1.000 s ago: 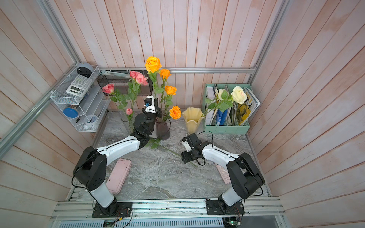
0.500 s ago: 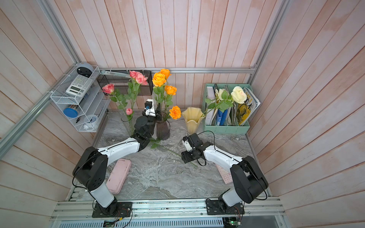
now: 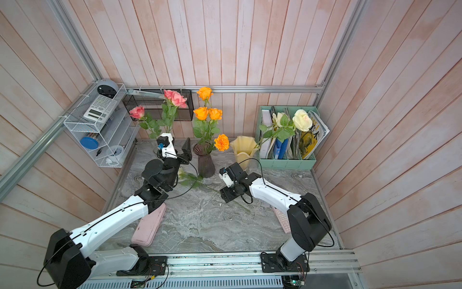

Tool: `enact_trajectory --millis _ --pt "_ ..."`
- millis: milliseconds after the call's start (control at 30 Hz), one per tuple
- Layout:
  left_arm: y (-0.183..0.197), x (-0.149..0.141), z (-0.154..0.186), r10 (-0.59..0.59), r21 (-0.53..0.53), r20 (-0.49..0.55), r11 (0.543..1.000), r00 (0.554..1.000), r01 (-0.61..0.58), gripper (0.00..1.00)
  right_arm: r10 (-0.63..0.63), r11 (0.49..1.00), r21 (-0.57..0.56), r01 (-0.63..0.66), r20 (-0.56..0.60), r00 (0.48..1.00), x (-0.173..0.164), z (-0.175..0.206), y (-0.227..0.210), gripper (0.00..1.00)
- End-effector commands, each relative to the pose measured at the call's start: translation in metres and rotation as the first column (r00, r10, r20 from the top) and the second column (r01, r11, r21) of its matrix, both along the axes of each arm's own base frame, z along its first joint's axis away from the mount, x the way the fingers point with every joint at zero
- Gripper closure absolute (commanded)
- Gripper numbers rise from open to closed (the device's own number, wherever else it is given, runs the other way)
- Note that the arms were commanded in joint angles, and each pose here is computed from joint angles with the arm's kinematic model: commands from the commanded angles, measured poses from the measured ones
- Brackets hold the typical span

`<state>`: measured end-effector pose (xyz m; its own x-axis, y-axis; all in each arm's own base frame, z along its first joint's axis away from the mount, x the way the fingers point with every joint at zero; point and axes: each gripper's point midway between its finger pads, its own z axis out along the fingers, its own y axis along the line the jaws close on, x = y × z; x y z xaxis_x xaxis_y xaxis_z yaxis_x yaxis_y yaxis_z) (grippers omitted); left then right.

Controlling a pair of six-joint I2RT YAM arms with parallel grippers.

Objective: Arrange the flowers in different vases according to their colors
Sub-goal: Pick up the flower at the center of the board.

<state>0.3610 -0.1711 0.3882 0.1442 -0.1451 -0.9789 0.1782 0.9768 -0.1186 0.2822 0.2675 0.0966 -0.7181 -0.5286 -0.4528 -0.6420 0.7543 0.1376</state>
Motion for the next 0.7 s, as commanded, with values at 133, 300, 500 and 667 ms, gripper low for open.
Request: enact_trajectory --millis 133,300,500,667 --pt "0.037 -0.057 -0.083 -0.014 -0.112 -0.311 0.993 0.950 -0.022 0.28 0.186 0.959 -0.224 -0.175 0.031 0.982 0.014 -0.019 0.024 0.27" --pt "0.051 -0.090 -0.128 -0.026 -0.098 -0.456 0.995 0.890 -0.021 0.28 0.253 0.926 -0.292 -0.240 0.007 0.967 0.029 -0.039 0.036 0.28" --pt "0.060 -0.114 -0.169 -0.054 -0.109 -0.547 0.994 0.835 -0.007 0.28 0.287 0.893 -0.352 -0.280 -0.035 0.957 0.043 -0.059 0.043 0.27" --pt "0.070 -0.126 -0.192 -0.045 -0.123 -0.566 0.992 0.823 -0.030 0.29 0.292 0.882 -0.363 -0.299 -0.074 0.953 0.039 -0.074 0.046 0.34"
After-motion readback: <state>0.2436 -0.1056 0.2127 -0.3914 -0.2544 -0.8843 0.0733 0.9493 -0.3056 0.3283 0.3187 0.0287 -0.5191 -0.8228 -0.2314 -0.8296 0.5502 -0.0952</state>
